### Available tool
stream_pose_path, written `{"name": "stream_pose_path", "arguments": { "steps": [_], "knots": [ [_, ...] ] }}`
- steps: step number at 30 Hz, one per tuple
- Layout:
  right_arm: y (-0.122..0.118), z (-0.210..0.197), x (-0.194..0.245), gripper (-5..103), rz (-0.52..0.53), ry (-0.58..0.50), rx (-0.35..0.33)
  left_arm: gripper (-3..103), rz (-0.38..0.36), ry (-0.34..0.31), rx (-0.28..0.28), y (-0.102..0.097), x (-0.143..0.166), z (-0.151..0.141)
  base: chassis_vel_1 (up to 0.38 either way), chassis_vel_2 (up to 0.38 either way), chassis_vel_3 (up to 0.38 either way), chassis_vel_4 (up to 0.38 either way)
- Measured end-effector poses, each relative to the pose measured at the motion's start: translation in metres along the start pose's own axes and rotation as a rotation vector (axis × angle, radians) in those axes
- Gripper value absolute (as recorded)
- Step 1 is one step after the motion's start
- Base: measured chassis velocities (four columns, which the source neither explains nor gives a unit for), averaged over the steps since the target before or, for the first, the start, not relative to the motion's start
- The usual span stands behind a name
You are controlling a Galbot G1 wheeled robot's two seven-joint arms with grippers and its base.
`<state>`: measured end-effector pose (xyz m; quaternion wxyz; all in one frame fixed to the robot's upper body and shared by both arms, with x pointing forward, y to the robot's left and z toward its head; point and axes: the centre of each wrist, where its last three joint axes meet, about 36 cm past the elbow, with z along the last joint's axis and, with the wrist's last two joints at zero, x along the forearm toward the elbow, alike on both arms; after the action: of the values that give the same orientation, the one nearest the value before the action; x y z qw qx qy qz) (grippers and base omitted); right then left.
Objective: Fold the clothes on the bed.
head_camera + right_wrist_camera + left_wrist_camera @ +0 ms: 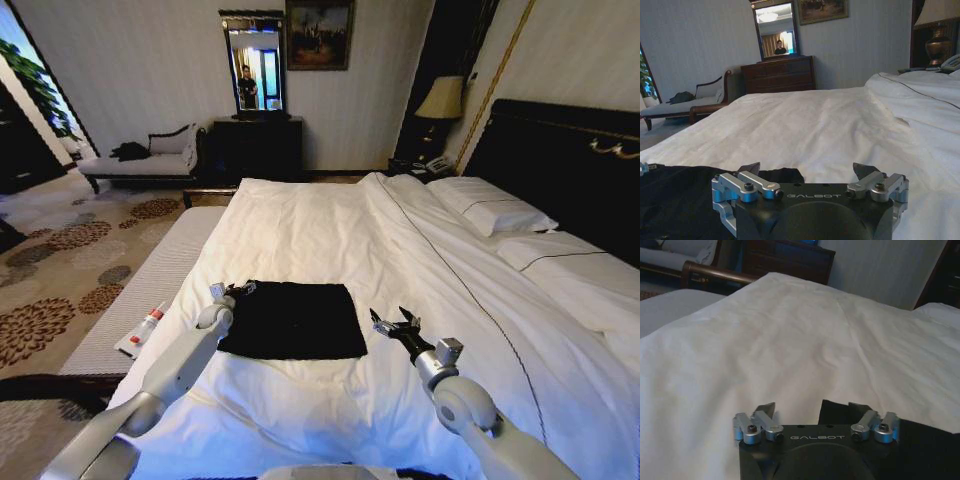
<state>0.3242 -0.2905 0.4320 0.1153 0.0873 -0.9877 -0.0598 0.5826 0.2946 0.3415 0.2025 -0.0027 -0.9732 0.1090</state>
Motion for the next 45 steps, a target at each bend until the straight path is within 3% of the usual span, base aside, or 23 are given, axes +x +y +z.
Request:
{"name": "stream_pose_path", "arguments": {
  "steps": [6, 8, 12, 14, 15, 18, 21, 29, 39, 45],
  "knots": [
    [-0.001, -0.004, -0.001, 100, 0.004, -0.004, -0.007, 55, 0.006, 0.013, -0.019, -0.004, -0.001, 0.004, 0.000, 0.000, 0.000, 0.000],
    [-0.002, -0.005, -0.001, 100, 0.005, -0.006, -0.012, 55, 0.009, 0.013, -0.024, -0.005, -0.001, 0.004, 0.000, 0.000, 0.000, 0.000],
    [-0.003, -0.007, -0.002, 100, 0.006, -0.006, -0.014, 33, 0.012, 0.013, -0.034, -0.007, -0.001, 0.006, 0.000, 0.000, 0.000, 0.000],
    [-0.003, -0.008, -0.002, 100, 0.006, -0.007, -0.013, 33, 0.012, 0.013, -0.034, -0.007, -0.001, 0.006, 0.000, 0.000, 0.000, 0.000],
    [-0.003, -0.009, -0.002, 100, 0.007, -0.008, -0.013, 23, 0.012, 0.013, -0.034, -0.007, -0.002, 0.006, 0.000, 0.000, 0.000, 0.000],
    [-0.003, -0.009, -0.002, 100, 0.010, -0.008, -0.014, 17, 0.009, 0.009, -0.037, -0.006, -0.002, 0.007, 0.000, 0.000, 0.000, 0.000],
    [-0.004, -0.007, -0.002, 100, 0.015, -0.003, -0.010, 2, 0.006, 0.002, -0.039, -0.005, -0.001, 0.008, 0.000, 0.000, 0.000, 0.000],
    [-0.005, -0.004, -0.005, 100, 0.016, 0.005, -0.015, 0, 0.004, -0.028, -0.028, -0.007, 0.002, 0.002, 0.000, 0.000, 0.000, 0.000],
    [0.001, -0.011, -0.040, 100, -0.004, 0.043, -0.141, 0, -0.028, -0.082, -0.014, 0.010, 0.021, -0.025, 0.000, 0.000, 0.000, 0.000],
    [0.005, -0.009, -0.057, 100, -0.014, 0.059, -0.158, 0, -0.037, -0.071, -0.009, 0.015, 0.027, -0.025, 0.000, 0.000, 0.000, 0.000]
  ]
}}
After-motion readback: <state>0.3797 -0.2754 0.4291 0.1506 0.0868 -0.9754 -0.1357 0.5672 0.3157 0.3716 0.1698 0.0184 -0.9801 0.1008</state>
